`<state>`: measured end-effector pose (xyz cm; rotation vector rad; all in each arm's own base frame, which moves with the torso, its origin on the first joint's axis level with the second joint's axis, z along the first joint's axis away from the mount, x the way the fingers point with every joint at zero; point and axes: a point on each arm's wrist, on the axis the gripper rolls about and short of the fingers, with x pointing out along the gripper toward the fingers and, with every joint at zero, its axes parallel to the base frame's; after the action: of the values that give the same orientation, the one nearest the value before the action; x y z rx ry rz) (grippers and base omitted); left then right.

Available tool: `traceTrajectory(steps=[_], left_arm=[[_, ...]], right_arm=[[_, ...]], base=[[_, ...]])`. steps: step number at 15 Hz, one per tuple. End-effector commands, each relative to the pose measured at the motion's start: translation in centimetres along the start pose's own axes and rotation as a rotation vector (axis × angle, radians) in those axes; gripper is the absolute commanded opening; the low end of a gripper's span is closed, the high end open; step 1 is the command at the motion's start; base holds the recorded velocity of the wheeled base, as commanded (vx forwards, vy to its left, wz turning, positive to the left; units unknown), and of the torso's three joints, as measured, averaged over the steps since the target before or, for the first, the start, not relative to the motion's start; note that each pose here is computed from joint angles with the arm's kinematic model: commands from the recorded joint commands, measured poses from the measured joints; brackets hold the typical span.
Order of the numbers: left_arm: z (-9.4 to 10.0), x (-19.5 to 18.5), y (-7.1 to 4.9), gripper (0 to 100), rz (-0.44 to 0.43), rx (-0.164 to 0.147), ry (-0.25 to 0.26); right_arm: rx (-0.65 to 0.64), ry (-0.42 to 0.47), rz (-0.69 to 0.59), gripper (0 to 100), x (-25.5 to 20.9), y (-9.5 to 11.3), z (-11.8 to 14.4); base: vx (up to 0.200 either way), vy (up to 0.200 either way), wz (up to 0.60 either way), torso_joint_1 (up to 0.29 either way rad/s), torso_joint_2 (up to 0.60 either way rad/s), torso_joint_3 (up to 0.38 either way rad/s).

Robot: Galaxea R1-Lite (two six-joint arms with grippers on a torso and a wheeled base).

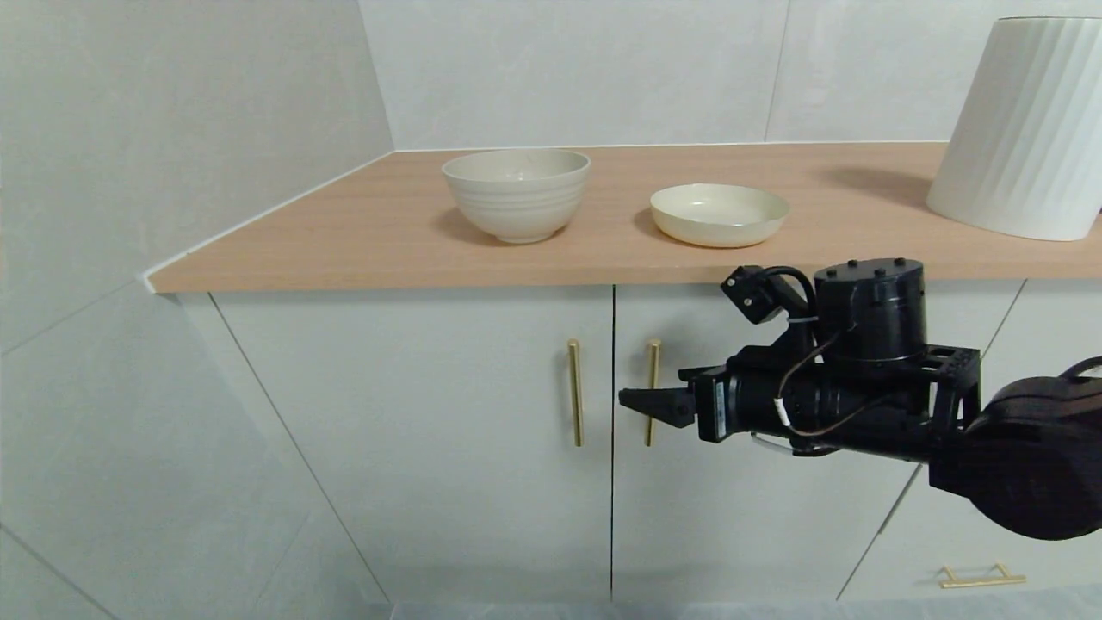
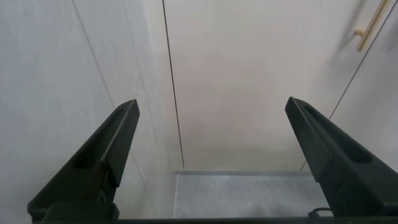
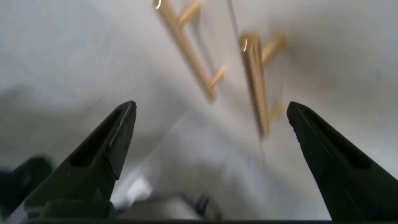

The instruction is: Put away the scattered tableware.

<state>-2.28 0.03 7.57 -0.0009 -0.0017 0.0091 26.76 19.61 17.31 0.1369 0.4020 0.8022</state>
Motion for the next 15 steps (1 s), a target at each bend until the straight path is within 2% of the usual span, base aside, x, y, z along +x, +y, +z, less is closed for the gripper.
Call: traceTrajectory(steps=[1, 4, 7, 11, 15], left_arm=[[0.0, 0.0, 0.0, 100, 0.000, -0.001, -0.001], [0.0, 0.0, 0.0, 100, 0.000, -0.001, -0.001], [0.0, 0.0, 0.0, 100, 0.000, 0.001, 0.000], [0.0, 0.0, 0.0, 100, 0.000, -0.001, 0.000], [0.0, 0.0, 0.0, 100, 0.000, -0.001, -0.001]], right_arm=[[0.010, 0.042, -0.036, 100, 2.3, -0.9, -2.4], [0.011, 0.046, -0.039, 100, 3.3, -1.2, -3.0], [0.022, -0.017, -0.025, 100, 4.4, -1.4, -3.2], [0.044, -0.021, -0.006, 100, 4.5, -0.9, -3.3], [0.053, -0.068, 0.044, 100, 4.2, 0.2, -3.5]], base=[[0.000, 0.000, 0.00, 0.000, 0.00, 0.000], [0.000, 0.000, 0.00, 0.000, 0.00, 0.000], [0.000, 0.000, 0.00, 0.000, 0.00, 0.000], [0.000, 0.000, 0.00, 0.000, 0.00, 0.000], [0.000, 0.000, 0.00, 0.000, 0.00, 0.000]])
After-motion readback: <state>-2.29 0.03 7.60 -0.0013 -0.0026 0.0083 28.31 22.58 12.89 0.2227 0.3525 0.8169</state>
